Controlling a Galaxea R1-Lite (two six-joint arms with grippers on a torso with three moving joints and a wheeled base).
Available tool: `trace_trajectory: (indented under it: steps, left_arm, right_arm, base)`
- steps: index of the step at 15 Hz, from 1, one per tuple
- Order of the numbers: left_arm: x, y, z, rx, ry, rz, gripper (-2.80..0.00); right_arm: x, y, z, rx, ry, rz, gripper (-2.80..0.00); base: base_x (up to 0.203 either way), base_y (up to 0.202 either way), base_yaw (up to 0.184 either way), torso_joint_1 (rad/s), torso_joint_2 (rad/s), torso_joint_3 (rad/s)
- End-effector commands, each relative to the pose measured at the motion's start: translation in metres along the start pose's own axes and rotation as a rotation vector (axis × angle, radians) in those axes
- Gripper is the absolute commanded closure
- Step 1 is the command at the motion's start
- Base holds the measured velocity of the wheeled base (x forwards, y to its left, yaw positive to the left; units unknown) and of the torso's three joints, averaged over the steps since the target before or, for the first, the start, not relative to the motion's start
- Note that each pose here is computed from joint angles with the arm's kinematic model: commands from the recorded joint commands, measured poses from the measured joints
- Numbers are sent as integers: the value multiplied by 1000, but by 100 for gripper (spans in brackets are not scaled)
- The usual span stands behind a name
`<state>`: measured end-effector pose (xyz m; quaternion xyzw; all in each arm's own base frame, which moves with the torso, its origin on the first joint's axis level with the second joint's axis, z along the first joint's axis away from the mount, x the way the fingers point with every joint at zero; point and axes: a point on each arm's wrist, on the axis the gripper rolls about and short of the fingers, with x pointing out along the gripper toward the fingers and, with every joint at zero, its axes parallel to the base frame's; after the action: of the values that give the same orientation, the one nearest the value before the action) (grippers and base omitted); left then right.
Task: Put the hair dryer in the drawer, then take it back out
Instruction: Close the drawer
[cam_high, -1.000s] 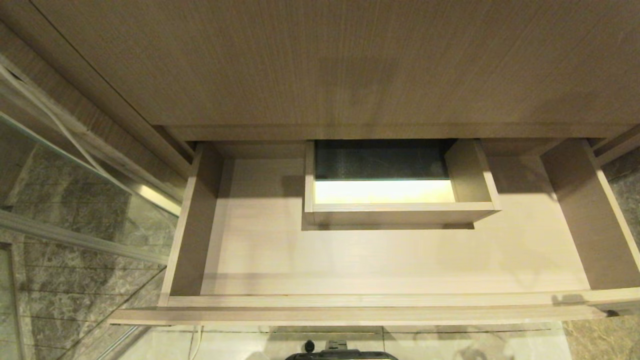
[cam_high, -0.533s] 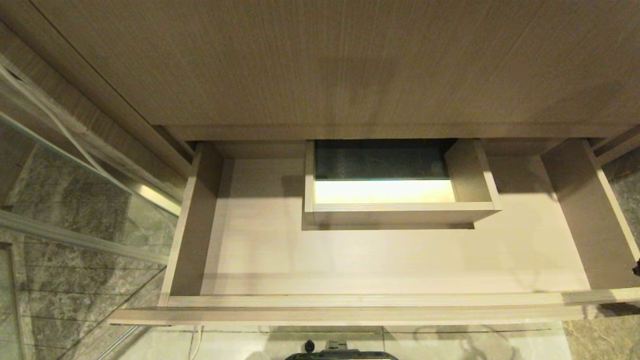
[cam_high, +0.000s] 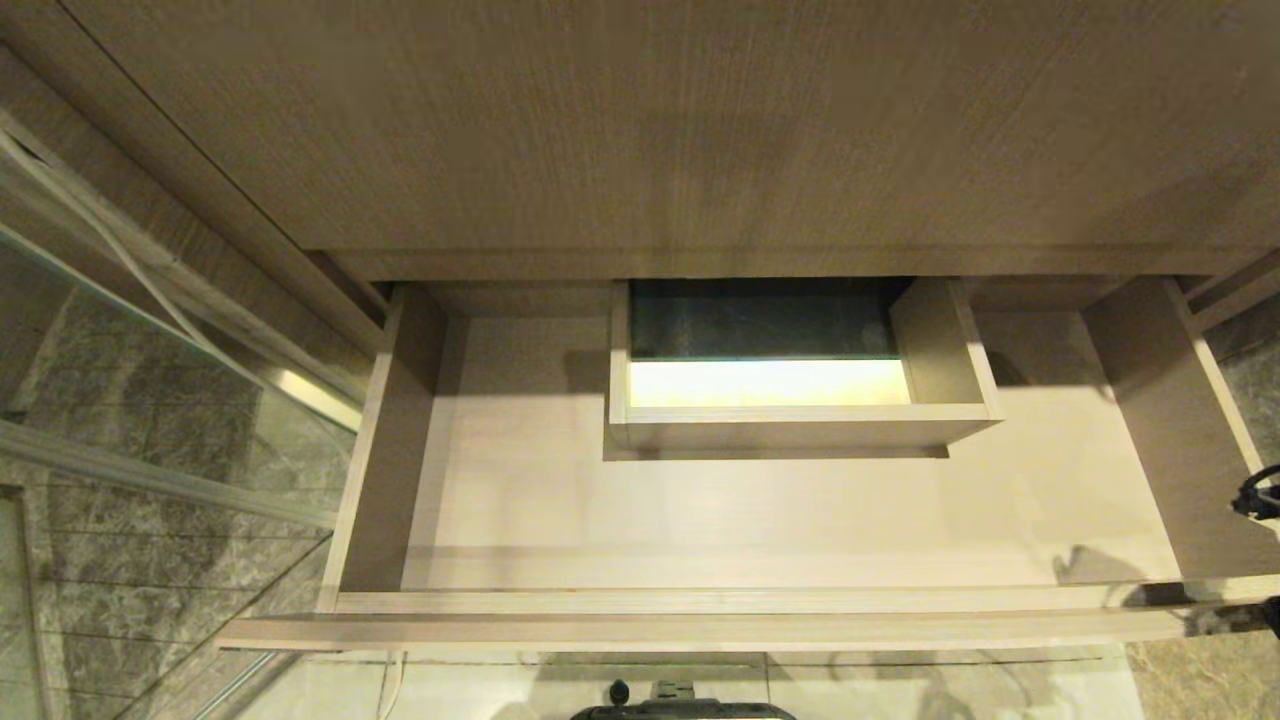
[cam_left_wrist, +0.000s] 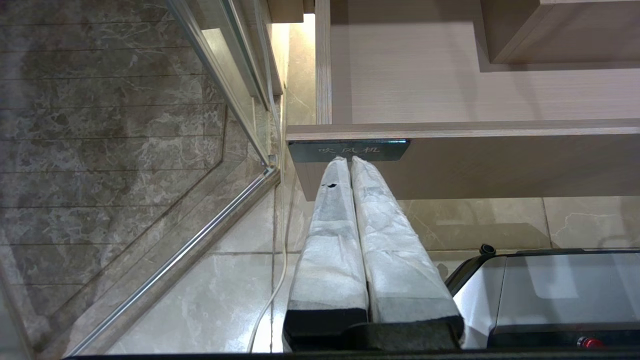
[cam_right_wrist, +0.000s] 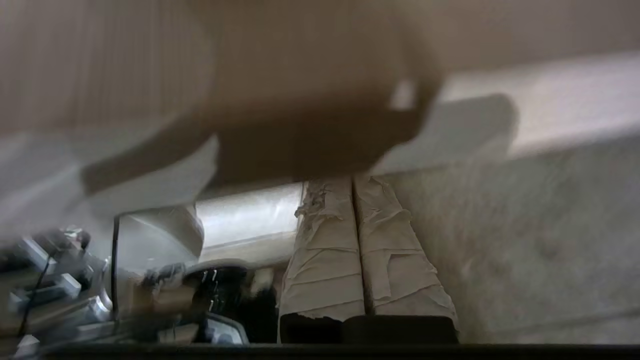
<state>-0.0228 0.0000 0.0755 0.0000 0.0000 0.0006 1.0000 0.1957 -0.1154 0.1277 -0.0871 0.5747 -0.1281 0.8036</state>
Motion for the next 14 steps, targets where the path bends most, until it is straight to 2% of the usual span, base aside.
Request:
trace_trajectory:
  steps: [1, 5, 8, 9, 10, 12, 13, 14]
  left_arm:
    - [0, 0, 0, 0, -1, 0, 0]
    - [0, 0, 0, 0, 0, 0, 0]
    - [0, 0, 0, 0, 0, 0, 0]
    - [0, 0, 0, 0, 0, 0, 0]
    - [0, 0, 0, 0, 0, 0, 0]
    - [0, 0, 0, 0, 0, 0, 0]
    - [0, 0, 0, 0, 0, 0, 0]
    - [0, 0, 0, 0, 0, 0, 0]
  right_arm:
    - [5, -2, 7, -5, -30, -12, 0]
    - [1, -7, 25, -2, -180, -78, 0]
    - [-12, -11, 59, 0, -476, -199, 0]
    - [-17, -8, 68, -10, -550, -217, 0]
    - [-18, -8, 70, -12, -564, -220, 0]
    - [-28, -7, 90, -16, -711, -264, 0]
    - [-30, -6, 92, -23, -723, -262, 0]
    - [-29, -3, 87, -38, -685, -241, 0]
  base:
    - [0, 0, 0, 0, 0, 0]
    - [0, 0, 0, 0, 0, 0]
    - [0, 0, 0, 0, 0, 0]
    - [0, 0, 0, 0, 0, 0]
    - [0, 0, 0, 0, 0, 0]
    - [0, 0, 0, 0, 0, 0]
    - [0, 0, 0, 0, 0, 0]
    - [0, 0, 0, 0, 0, 0]
